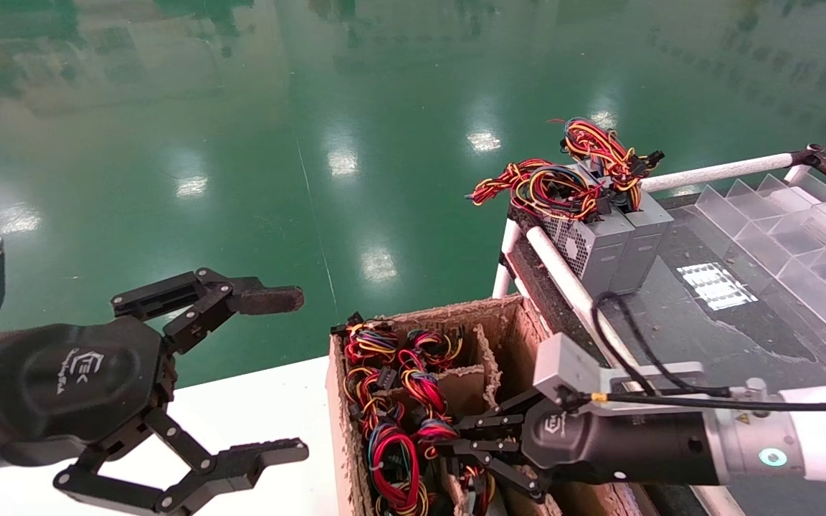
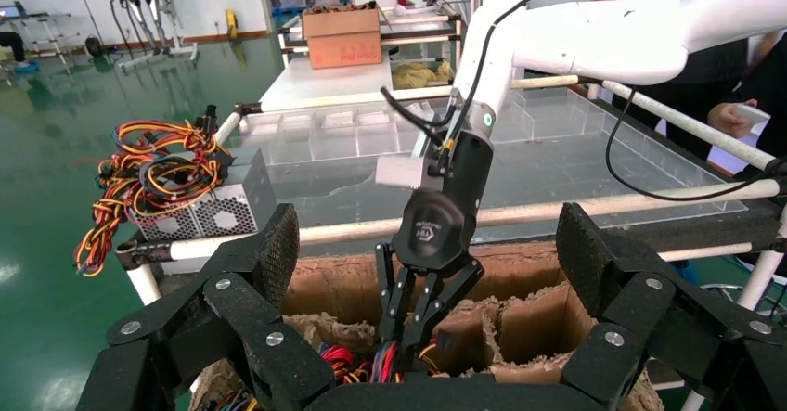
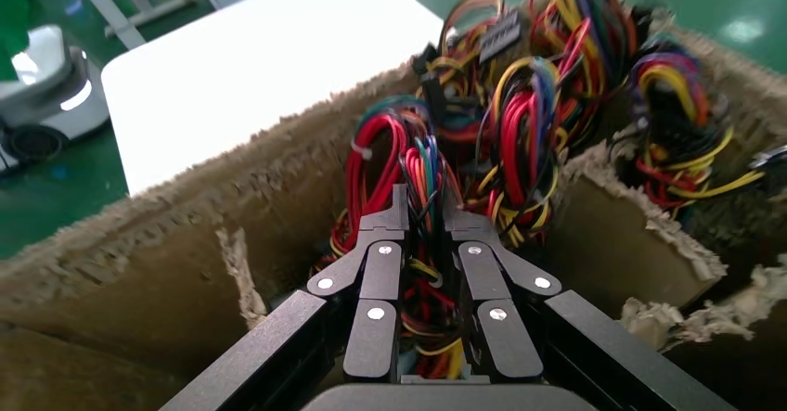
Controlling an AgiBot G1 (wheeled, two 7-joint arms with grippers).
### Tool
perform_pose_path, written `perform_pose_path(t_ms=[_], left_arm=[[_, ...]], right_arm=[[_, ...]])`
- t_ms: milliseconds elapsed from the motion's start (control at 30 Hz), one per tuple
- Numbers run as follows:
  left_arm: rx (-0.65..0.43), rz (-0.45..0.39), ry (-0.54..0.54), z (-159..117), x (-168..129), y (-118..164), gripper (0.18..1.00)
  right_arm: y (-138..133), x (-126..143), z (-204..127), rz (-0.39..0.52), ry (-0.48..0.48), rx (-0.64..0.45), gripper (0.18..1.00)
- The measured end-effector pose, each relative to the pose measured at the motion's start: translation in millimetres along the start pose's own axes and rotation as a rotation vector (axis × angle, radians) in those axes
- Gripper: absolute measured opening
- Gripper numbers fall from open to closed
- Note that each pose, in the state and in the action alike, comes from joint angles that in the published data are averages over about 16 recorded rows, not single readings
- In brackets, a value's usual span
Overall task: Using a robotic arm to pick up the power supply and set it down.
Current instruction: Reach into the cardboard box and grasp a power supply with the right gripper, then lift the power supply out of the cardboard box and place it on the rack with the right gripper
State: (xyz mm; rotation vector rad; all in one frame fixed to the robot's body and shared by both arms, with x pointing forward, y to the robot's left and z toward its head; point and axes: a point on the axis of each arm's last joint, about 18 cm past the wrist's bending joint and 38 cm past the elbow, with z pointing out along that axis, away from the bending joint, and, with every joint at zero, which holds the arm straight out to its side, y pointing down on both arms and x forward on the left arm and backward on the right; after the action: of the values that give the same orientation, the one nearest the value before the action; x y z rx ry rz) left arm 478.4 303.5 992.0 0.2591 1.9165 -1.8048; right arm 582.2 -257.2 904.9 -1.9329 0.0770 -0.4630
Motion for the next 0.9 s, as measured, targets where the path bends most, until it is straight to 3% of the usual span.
perform_pose_path(t_ms=[467,900], left_arm=[[0.0,0.0,0.0,0.0,0.0,0.0,1.001],[0.0,0.0,0.0,0.0,0.0,0.0,1.001]], right_arm=[[-28.7,-9.5,-47.8,-0.027,0.024,0.13,0.243],[-78.0,-3.1,-100.0,-0.097,0.103,0.287,0.242]])
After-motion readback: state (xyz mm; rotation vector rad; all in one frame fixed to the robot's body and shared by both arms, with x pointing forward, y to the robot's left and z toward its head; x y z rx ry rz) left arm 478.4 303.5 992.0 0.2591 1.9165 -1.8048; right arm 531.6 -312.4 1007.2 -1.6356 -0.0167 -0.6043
